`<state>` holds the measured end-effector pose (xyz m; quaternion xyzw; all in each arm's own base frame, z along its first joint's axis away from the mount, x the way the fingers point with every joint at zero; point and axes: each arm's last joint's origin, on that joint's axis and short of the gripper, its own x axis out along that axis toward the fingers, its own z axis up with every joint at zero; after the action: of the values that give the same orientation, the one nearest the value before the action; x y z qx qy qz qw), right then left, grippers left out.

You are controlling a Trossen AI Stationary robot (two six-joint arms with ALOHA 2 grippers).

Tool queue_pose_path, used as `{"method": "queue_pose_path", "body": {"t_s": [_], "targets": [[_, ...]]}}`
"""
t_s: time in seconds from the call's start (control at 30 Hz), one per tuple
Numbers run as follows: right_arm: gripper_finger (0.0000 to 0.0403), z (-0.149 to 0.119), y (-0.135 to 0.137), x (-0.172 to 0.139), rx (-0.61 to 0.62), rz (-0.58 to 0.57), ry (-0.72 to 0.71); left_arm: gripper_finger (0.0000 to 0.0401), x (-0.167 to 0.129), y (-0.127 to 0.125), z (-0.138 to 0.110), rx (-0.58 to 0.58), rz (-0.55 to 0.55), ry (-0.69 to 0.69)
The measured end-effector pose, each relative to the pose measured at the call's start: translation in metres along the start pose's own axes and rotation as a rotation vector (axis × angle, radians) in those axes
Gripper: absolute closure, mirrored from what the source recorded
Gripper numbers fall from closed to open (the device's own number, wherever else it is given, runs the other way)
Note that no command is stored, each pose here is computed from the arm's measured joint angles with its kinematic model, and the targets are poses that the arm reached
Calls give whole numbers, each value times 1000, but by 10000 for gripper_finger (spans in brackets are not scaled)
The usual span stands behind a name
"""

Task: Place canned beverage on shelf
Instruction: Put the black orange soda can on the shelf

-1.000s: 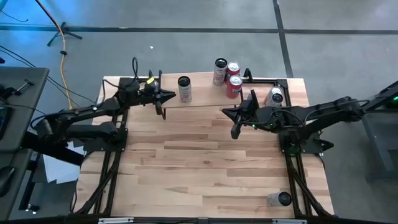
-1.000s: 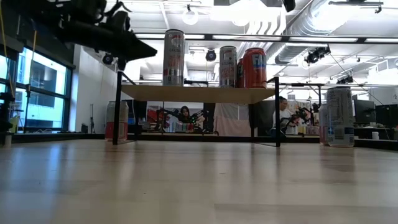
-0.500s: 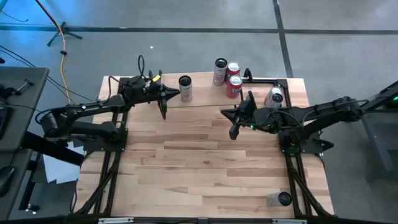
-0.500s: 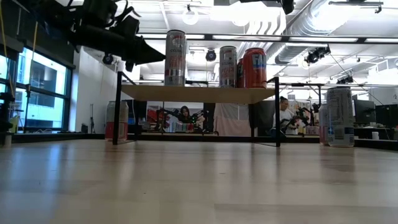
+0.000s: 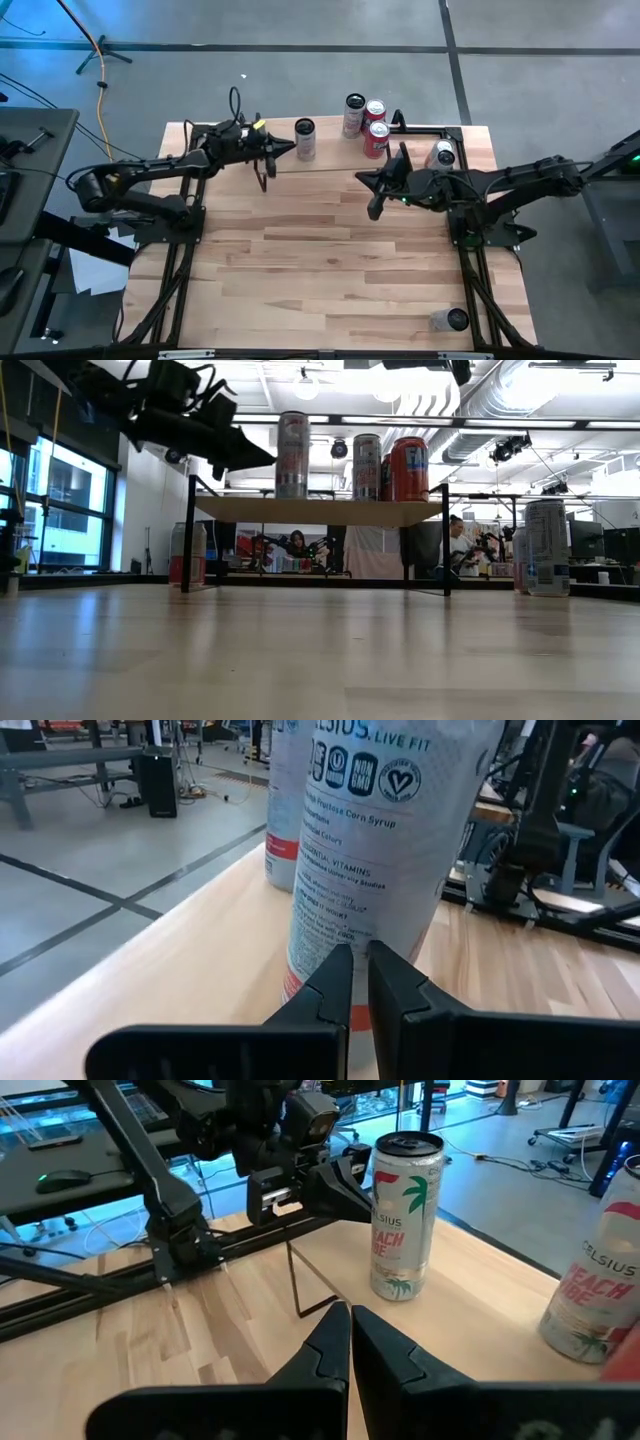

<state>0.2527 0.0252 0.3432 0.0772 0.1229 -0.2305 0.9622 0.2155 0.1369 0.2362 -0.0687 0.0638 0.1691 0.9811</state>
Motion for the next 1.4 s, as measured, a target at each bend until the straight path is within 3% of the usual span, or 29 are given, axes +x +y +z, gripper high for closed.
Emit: {"method": "queue_pose_path", "body": {"t_s": [0.5, 0.67, 0.87, 1.4], "targets": [[403, 0, -1, 1, 2, 0, 1, 401, 51, 1, 15, -2, -102, 35], [403, 0, -1, 1, -2, 1, 1, 401, 63, 0, 20, 10, -85, 23], [403, 0, -1, 1, -5, 1, 1, 401, 68, 3, 24, 37, -36, 15], [403, 0, -1, 1, -6, 0, 1, 401, 71, 0, 33, 64, -36, -7]]}}
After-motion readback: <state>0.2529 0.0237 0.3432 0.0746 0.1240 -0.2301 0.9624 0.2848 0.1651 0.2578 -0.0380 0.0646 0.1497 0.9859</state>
